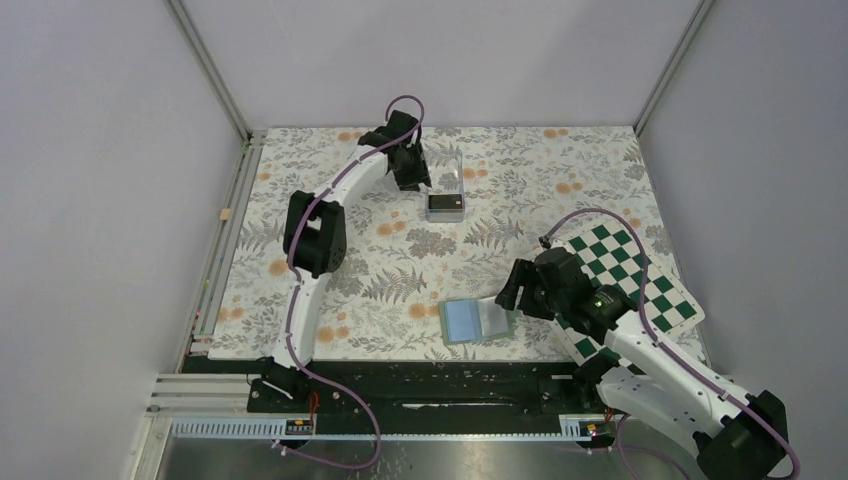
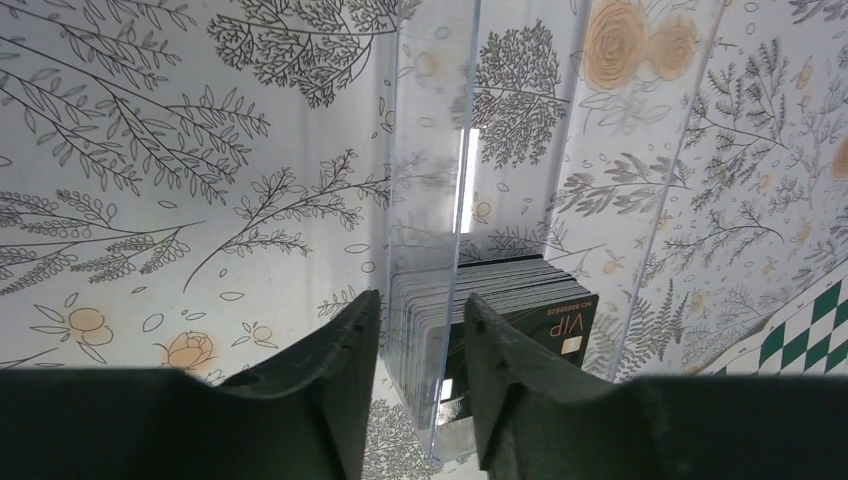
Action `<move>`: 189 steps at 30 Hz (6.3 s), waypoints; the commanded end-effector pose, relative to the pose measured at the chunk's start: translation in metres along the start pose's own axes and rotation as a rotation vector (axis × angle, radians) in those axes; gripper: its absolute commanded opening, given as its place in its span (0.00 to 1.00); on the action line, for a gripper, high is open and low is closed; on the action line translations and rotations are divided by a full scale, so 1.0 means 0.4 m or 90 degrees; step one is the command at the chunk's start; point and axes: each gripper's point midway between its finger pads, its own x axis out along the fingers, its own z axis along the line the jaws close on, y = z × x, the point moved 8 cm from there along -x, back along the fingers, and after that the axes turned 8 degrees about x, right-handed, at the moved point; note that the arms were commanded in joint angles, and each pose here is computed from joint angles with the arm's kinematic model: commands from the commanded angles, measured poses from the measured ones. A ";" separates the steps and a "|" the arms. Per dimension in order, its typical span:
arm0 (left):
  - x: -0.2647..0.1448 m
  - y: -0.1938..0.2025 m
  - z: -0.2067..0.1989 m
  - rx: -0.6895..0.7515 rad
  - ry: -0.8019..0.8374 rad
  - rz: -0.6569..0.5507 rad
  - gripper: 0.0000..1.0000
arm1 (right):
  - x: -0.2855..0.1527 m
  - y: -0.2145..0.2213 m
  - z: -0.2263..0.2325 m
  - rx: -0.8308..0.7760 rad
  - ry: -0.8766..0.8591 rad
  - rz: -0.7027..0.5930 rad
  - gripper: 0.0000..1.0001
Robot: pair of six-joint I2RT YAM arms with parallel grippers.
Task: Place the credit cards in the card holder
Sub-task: Move the storage box to the center of the board.
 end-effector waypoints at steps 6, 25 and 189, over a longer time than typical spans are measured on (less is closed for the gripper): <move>-0.037 -0.043 -0.024 -0.002 0.041 -0.027 0.19 | -0.017 -0.043 0.073 -0.049 -0.049 0.003 0.71; -0.095 -0.017 -0.031 0.001 0.051 0.004 0.39 | -0.023 -0.063 0.107 -0.073 -0.063 0.017 0.71; -0.319 0.369 0.032 -0.052 0.266 0.013 0.47 | 0.347 -0.246 0.309 -0.100 0.015 0.235 0.42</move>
